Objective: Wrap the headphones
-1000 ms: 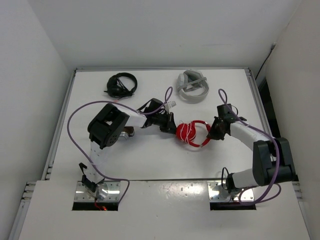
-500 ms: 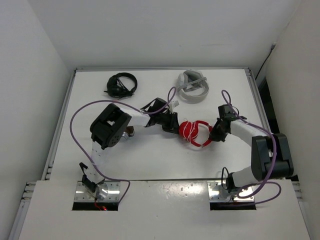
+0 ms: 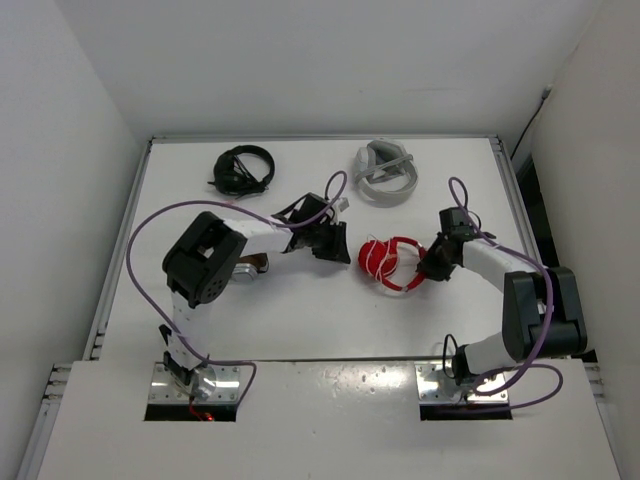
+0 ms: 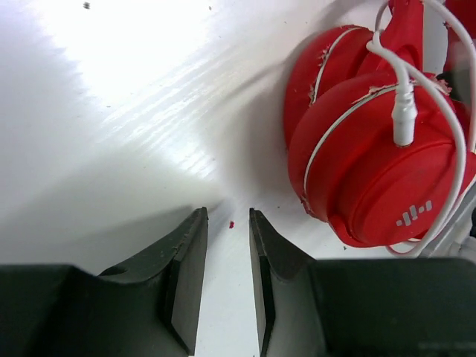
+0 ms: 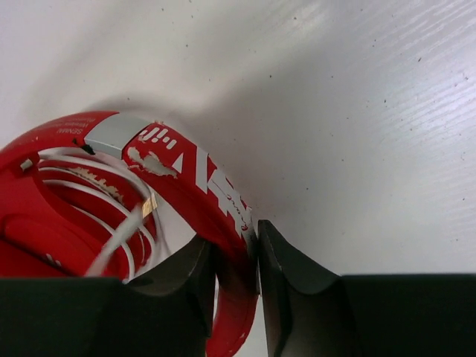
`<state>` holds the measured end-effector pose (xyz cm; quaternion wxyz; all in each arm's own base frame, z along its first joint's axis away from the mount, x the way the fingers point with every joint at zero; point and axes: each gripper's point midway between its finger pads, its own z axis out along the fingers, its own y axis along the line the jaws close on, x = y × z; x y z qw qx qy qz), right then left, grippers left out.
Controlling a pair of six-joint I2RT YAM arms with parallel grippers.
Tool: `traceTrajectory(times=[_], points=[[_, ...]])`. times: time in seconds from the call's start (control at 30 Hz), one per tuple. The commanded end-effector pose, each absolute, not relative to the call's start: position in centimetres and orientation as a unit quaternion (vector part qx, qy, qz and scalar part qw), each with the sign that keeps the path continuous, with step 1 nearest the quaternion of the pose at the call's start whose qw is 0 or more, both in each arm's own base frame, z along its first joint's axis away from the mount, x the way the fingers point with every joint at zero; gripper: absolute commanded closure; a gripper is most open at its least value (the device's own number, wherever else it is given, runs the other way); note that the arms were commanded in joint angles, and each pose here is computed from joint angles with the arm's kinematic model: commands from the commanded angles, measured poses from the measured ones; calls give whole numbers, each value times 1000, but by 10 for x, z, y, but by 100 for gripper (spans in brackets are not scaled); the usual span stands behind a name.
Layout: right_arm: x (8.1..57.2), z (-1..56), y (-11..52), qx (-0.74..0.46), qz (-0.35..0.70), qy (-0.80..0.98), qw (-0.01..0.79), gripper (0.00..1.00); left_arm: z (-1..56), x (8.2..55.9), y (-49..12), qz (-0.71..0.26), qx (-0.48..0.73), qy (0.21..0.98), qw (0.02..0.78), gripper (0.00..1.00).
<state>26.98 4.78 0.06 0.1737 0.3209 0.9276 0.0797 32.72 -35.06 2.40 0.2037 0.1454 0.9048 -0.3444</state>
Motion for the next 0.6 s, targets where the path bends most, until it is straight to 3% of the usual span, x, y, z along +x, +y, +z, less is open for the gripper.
traceTrajectory(times=[0.0, 0.27, 0.47, 0.57], points=[[299, 19, 49, 334, 108, 910, 221, 71, 53, 342, -339, -329, 149, 898, 252, 65], [307, 31, 67, 306, 153, 913, 220, 34, 78, 347, -335, -331, 175, 882, 286, 65], [316, 63, 84, 279, 201, 909, 236, 17, 112, 357, -327, -322, 195, 863, 338, 65], [321, 90, 93, 260, 232, 903, 253, 9, 141, 360, -322, -309, 220, 847, 371, 56]])
